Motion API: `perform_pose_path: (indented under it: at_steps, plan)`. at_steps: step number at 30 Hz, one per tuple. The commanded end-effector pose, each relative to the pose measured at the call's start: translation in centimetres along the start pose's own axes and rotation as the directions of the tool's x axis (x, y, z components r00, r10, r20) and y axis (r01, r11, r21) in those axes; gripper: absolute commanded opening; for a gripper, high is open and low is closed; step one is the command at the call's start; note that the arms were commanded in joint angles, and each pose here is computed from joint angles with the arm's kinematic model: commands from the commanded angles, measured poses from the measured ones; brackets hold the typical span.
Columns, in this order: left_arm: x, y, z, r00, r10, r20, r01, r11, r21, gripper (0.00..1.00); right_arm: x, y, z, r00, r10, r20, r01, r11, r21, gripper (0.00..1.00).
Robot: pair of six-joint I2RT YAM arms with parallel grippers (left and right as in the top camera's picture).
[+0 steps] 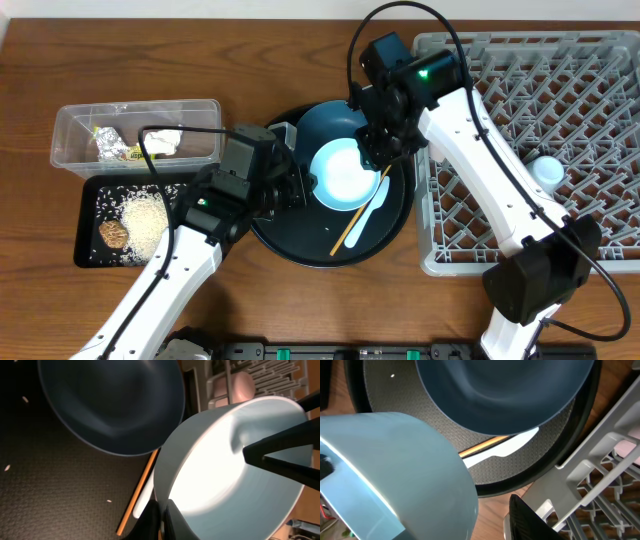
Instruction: Sort waste into correct bins and load items into the dishwasher rack
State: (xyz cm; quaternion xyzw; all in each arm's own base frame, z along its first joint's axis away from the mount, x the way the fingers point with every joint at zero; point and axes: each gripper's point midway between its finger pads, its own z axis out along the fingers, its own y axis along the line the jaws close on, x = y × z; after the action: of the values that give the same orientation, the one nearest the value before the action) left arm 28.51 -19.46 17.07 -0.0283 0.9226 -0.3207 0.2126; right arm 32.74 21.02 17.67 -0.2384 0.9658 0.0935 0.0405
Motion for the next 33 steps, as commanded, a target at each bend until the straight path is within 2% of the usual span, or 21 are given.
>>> perform_pose_path:
  at_steps: [1, 9, 11, 13, 14, 30, 33]
  plan:
    - [-0.5, 0.3, -0.3, 1.000, 0.001, 0.016, 0.000, 0.999, -0.036, 0.06, -0.7, -0.1, -0.9, 0.999, -0.009, 0.046, 0.008, 1.000, 0.020, 0.36]
    - [-0.1, 0.7, 0.0, 1.000, 0.005, -0.006, -0.005, 0.999, -0.050, 0.06, -1.7, 0.2, -2.0, 0.995, -0.017, 0.096, 0.015, 1.000, 0.019, 0.35]
    - [-0.1, 0.7, 0.0, 1.000, 0.004, -0.005, -0.005, 0.999, -0.051, 0.06, -1.7, 0.2, -2.0, 0.995, -0.016, 0.094, 0.015, 1.000, 0.019, 0.30]
    - [-0.1, 0.7, 0.0, 1.000, 0.005, -0.006, -0.005, 0.999, -0.050, 0.06, -1.6, 0.2, -2.0, 0.996, -0.017, 0.089, 0.015, 1.000, 0.019, 0.19]
    - [-0.1, 0.7, 0.0, 1.000, 0.005, -0.006, -0.005, 0.999, -0.050, 0.06, -1.5, 0.2, -2.0, 0.996, -0.017, 0.087, 0.016, 1.000, 0.019, 0.18]
    - [0.0, 0.4, 0.0, 1.000, 0.006, -0.012, -0.006, 0.999, -0.031, 0.06, -0.7, 1.2, -1.7, 0.998, -0.039, 0.053, 0.038, 0.999, 0.017, 0.20]
    - [0.0, 0.2, 0.0, 1.000, 0.008, -0.010, -0.008, 1.000, -0.025, 0.06, -0.7, 1.4, -1.7, 0.998, -0.043, 0.054, 0.042, 0.999, 0.017, 0.25]
